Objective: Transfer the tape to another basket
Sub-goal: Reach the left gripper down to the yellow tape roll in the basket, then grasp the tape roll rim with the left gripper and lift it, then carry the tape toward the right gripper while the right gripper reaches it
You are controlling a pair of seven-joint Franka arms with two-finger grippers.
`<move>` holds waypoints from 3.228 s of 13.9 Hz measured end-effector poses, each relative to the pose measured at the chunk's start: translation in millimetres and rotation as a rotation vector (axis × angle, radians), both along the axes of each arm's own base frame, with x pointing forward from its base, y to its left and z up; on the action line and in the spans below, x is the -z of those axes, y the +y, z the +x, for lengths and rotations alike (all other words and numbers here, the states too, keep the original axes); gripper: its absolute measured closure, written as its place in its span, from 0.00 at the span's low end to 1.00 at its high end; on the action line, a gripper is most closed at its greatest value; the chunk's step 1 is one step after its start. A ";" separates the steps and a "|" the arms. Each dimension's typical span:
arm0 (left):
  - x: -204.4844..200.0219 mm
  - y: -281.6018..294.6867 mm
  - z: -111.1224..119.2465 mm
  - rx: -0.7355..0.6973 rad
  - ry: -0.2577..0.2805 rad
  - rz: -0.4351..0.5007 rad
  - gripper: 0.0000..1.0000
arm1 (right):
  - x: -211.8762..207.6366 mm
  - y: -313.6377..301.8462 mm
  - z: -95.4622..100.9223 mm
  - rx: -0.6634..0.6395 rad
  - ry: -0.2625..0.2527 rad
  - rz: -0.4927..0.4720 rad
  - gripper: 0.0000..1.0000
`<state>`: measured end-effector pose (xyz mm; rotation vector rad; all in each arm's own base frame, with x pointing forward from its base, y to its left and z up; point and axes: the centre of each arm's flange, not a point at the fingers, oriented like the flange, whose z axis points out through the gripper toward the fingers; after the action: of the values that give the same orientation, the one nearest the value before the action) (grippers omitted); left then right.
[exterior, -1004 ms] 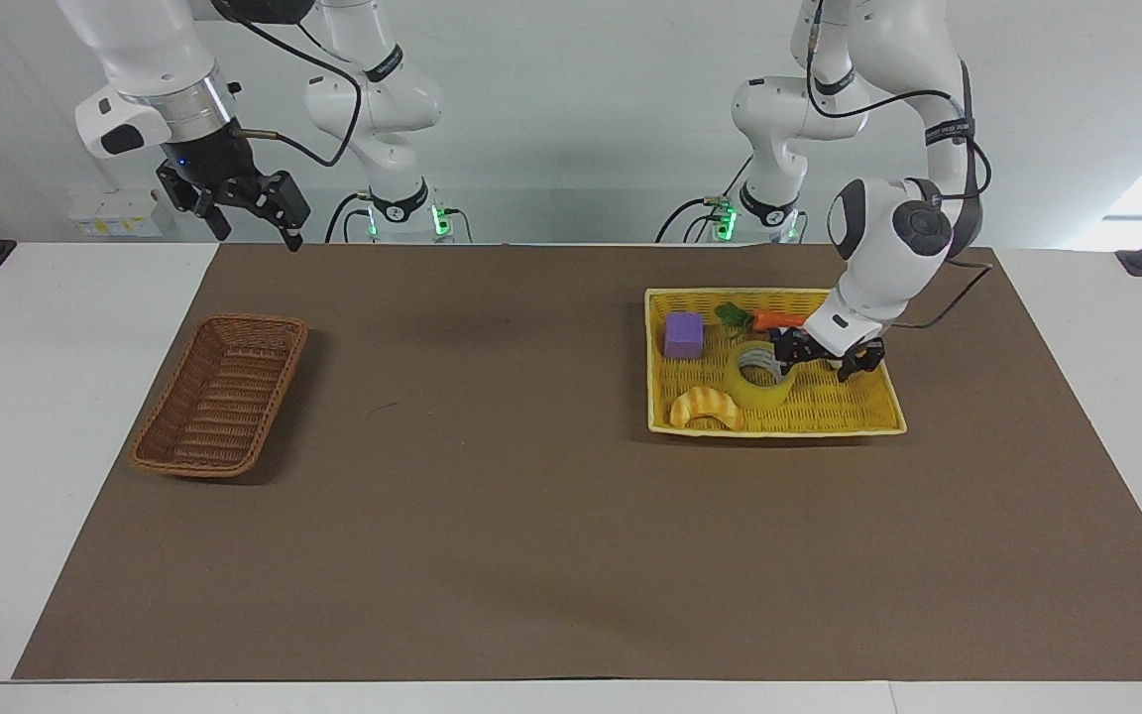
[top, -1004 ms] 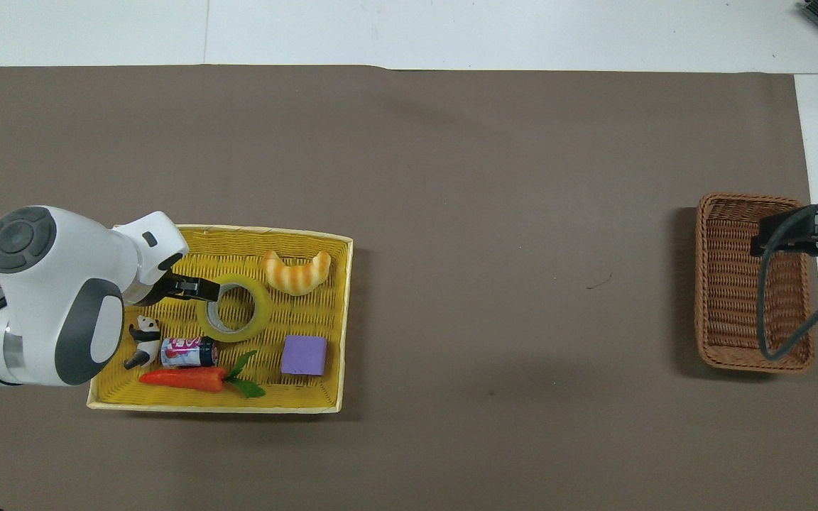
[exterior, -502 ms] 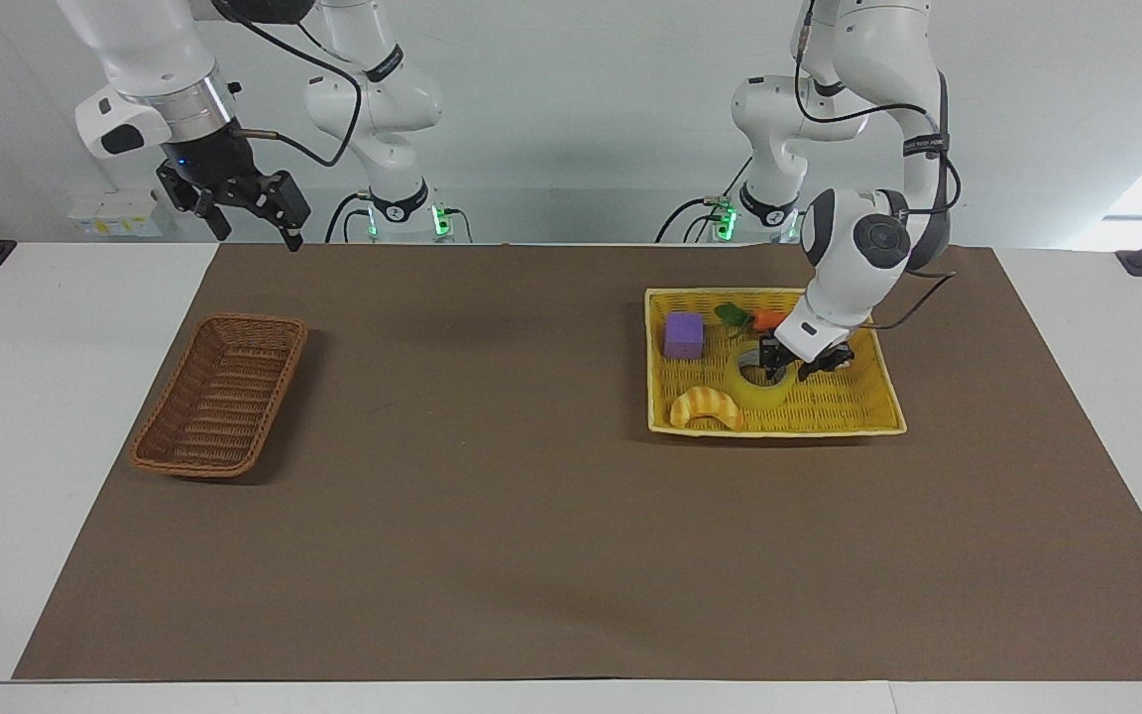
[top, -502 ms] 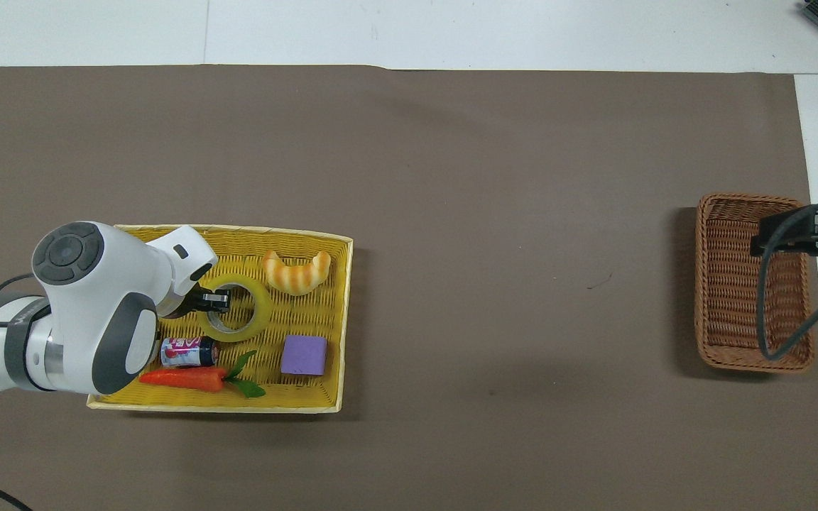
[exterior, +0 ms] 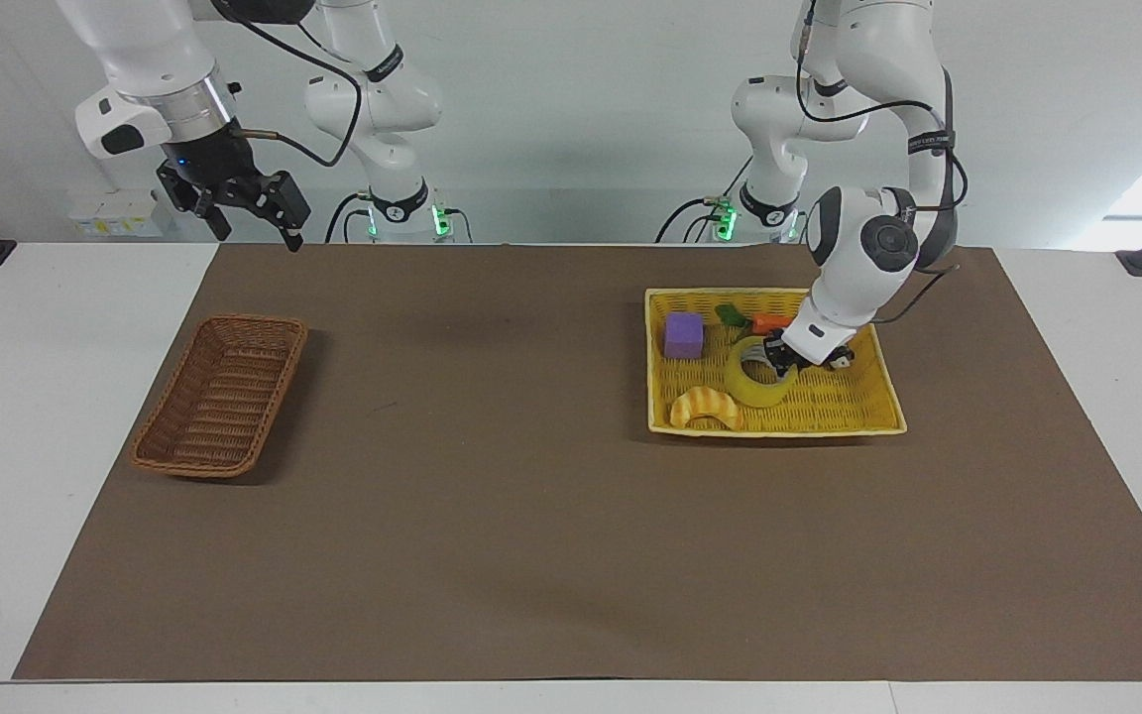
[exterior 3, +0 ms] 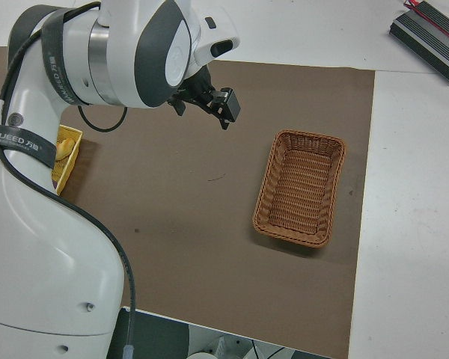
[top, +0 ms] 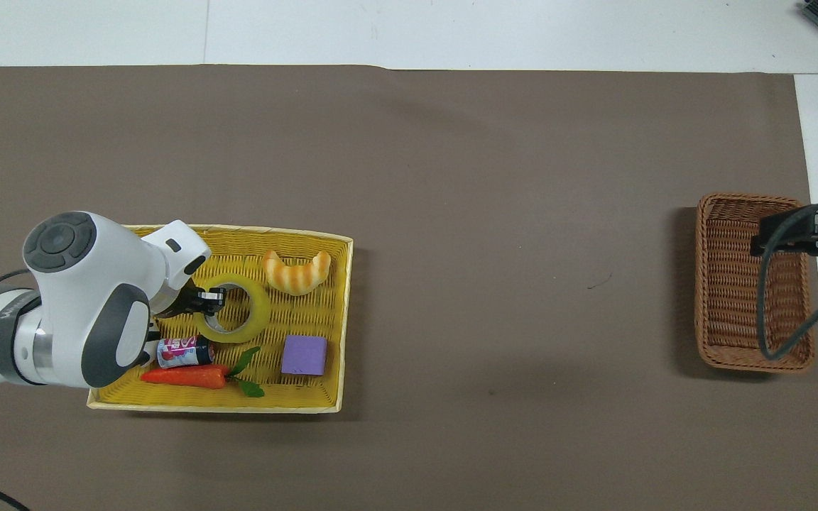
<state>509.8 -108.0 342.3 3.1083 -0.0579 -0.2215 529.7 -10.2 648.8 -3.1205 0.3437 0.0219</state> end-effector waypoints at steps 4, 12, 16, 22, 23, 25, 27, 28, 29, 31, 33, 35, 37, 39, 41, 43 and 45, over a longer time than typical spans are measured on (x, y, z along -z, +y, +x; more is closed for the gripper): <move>-40.9 14.0 18.6 -0.029 0.026 -0.001 0.79 | 0.0 0.0 0.0 0.000 0.000 0.000 0.00; -105.9 25.1 48.9 -0.191 0.065 -0.238 0.79 | 0.0 0.0 0.0 0.000 0.000 0.000 0.00; -121.1 -2.3 54.4 -0.260 0.076 -0.350 0.79 | 0.0 0.0 0.0 0.000 0.000 0.000 0.00; -150.4 -88.4 41.9 -0.343 0.150 -0.495 0.79 | -0.4 -3.3 -1.0 0.007 0.003 0.004 0.00; -154.0 -96.7 40.3 -0.348 0.162 -0.526 0.79 | -1.4 8.2 -1.3 -0.013 0.001 0.013 0.00; -159.0 -117.4 35.3 -0.357 0.178 -0.566 0.79 | -2.3 43.5 -2.8 -0.062 0.002 0.109 0.00; -164.8 -143.8 29.4 -0.373 0.168 -0.583 0.79 | -0.8 64.7 -3.3 -0.087 0.003 0.195 0.00; -167.9 -157.0 26.0 -0.377 0.159 -0.588 0.79 | 0.2 78.1 -3.2 -0.103 -0.001 0.228 0.00; -170.4 -167.9 23.1 -0.379 0.148 -0.594 0.79 | 1.2 95.8 -4.3 -0.108 0.000 0.267 0.00; -173.7 -180.1 20.3 -0.397 0.136 -0.606 0.79 | 5.3 135.1 -10.1 -0.054 0.043 0.376 0.00; -177.9 -186.0 20.4 -0.423 0.127 -0.621 0.79 | 13.0 160.9 -12.1 -0.015 0.072 0.477 0.00; -181.9 -195.3 18.0 -0.433 0.117 -0.628 0.79 | 24.8 177.8 -9.8 0.027 0.089 0.593 0.00; -184.0 -208.1 11.9 -0.437 0.123 -0.628 0.79 | 43.6 187.6 -3.4 0.077 0.075 0.676 0.00; -184.7 -223.5 2.7 -0.420 0.133 -0.626 0.79 | 59.2 203.8 -0.2 0.100 0.055 0.710 0.00; -186.6 -232.1 -2.3 -0.408 0.135 -0.628 0.79 | 68.0 212.5 3.4 0.109 0.043 0.724 0.00; -189.7 -236.2 -4.3 -0.399 0.134 -0.632 0.79 | 78.1 217.2 7.5 0.069 0.029 0.722 0.00; -196.3 -240.9 -6.1 -0.390 0.129 -0.640 0.79 | 88.1 213.2 13.1 0.027 0.019 0.718 0.00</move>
<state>503.8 -349.0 538.6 2.4005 0.3939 -0.3139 542.8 203.0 560.7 -2.4057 0.2928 0.1411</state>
